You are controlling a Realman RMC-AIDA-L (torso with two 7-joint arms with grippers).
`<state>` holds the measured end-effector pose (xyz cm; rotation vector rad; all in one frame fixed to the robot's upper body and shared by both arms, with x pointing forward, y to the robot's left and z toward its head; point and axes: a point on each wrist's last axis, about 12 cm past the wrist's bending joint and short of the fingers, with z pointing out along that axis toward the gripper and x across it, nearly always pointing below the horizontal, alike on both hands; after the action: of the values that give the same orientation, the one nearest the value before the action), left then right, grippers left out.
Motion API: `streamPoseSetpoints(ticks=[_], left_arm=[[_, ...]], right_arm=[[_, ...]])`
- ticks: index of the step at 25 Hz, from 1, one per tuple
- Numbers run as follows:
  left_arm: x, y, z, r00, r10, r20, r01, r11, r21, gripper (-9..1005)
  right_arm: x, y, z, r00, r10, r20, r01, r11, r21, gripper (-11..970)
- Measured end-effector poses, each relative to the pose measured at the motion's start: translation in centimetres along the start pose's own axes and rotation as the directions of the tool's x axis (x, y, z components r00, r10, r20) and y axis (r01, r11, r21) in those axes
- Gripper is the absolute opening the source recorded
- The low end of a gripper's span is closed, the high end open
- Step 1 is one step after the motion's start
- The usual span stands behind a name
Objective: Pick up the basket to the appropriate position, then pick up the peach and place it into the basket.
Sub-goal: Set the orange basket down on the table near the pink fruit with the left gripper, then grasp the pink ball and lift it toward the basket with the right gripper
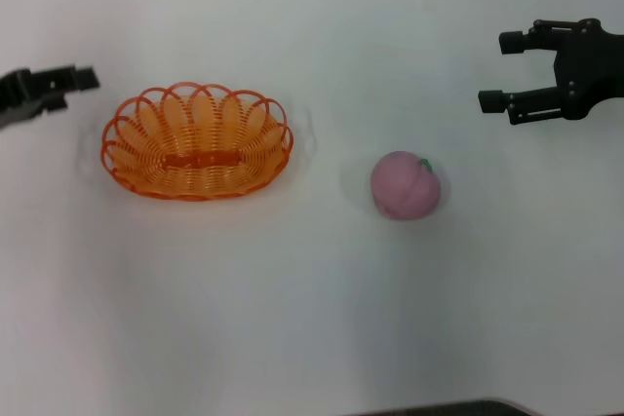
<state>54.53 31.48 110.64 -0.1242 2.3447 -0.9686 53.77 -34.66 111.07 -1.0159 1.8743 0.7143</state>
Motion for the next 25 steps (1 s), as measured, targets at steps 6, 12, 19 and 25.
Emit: streamPoseSetpoints(ticks=[6,12,19,25], left_arm=[[1.5,-2.3,-2.6,0.905,0.391,0.167,-0.425,0.849,0.313,588],[4.7,-0.6,-3.7,0.802,0.531,0.273,-0.595,0.748,0.295,702],[7.5,0.9,-3.8,0.792,0.568,0.222,-0.610,0.734,0.299,842],[8.5,1.0,-3.8,0.799,0.563,0.212,-0.600,0.727,0.333,852]], right_arm=[[-0.7,0.3,0.2,0.996,0.043,0.082,-0.042,0.999,-0.006,857],[-2.8,-0.5,-0.2,0.967,0.159,0.199,-0.161,0.987,-0.004,855],[-7.9,-0.1,-0.7,0.971,0.214,0.110,-0.194,0.967,-0.165,852],[-10.5,1.2,-0.9,0.988,0.140,-0.068,-0.152,0.960,-0.234,850]])
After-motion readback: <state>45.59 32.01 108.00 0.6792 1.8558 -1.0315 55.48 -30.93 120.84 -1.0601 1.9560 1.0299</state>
